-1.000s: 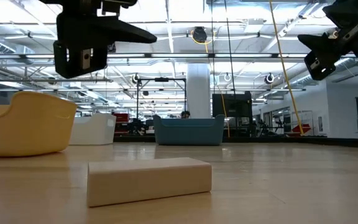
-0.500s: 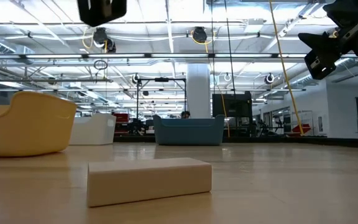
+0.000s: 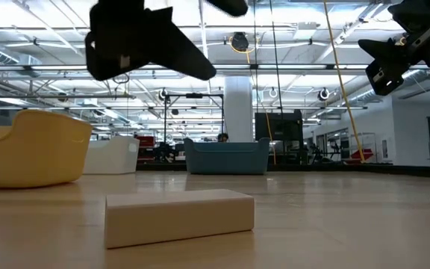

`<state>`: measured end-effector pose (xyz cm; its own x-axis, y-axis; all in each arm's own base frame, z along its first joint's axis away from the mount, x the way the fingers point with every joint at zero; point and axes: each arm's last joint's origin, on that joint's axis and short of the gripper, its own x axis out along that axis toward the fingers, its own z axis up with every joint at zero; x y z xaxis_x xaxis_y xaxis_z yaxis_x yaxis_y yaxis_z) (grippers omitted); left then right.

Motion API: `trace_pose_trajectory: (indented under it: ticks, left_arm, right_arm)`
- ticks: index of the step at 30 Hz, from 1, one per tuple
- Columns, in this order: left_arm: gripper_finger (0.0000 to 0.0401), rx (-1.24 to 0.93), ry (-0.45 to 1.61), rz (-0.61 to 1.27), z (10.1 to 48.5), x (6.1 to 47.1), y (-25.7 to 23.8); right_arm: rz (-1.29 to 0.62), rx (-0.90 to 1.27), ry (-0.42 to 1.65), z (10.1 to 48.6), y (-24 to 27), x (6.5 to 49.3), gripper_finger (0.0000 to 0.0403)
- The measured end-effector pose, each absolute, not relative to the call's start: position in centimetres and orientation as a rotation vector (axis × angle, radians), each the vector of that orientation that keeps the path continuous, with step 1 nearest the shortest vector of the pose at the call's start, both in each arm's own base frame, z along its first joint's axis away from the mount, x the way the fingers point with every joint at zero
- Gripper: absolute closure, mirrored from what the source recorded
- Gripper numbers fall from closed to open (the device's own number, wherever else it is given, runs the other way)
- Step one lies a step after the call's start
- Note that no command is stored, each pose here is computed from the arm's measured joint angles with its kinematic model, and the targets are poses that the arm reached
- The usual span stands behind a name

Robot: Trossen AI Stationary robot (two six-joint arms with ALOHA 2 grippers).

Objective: Sort & place blocks by color
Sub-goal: Put the brown wooden block into the black bin

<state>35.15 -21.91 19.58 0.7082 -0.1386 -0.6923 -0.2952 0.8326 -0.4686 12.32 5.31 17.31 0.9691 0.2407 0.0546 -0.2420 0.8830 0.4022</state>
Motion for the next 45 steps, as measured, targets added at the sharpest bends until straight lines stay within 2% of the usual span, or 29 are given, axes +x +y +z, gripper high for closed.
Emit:
trace_pose_trajectory:
  ticks: [9,13,20,25,33,45]
  left_arm:
    - [0.0201,-0.788,0.883,0.153,17.0,35.3,-23.0]
    - [0.0198,-0.798,0.904,0.178,16.7,35.1,-23.0]
    - [0.0144,-0.769,0.889,0.198,16.7,35.1,-22.8]
    - [0.0116,-0.732,0.886,0.176,16.7,35.1,-22.9]
    - [0.0114,-0.671,0.911,0.167,15.2,35.1,-23.4]
    - [0.0114,-0.365,0.93,0.062,13.7,34.6,-24.3]
  right_arm:
    - [0.252,0.419,-0.003,17.3,5.3,12.3,0.0193]
    - [0.252,0.419,-0.003,17.3,5.3,12.3,0.0193]
    - [0.252,0.419,-0.003,17.3,5.3,12.3,0.0193]
    - [0.252,0.419,-0.003,17.3,5.3,12.3,0.0193]
    - [0.252,0.419,-0.003,17.3,5.3,12.3,0.0193]
    - [0.251,0.418,-0.001,17.3,5.3,12.3,0.0193]
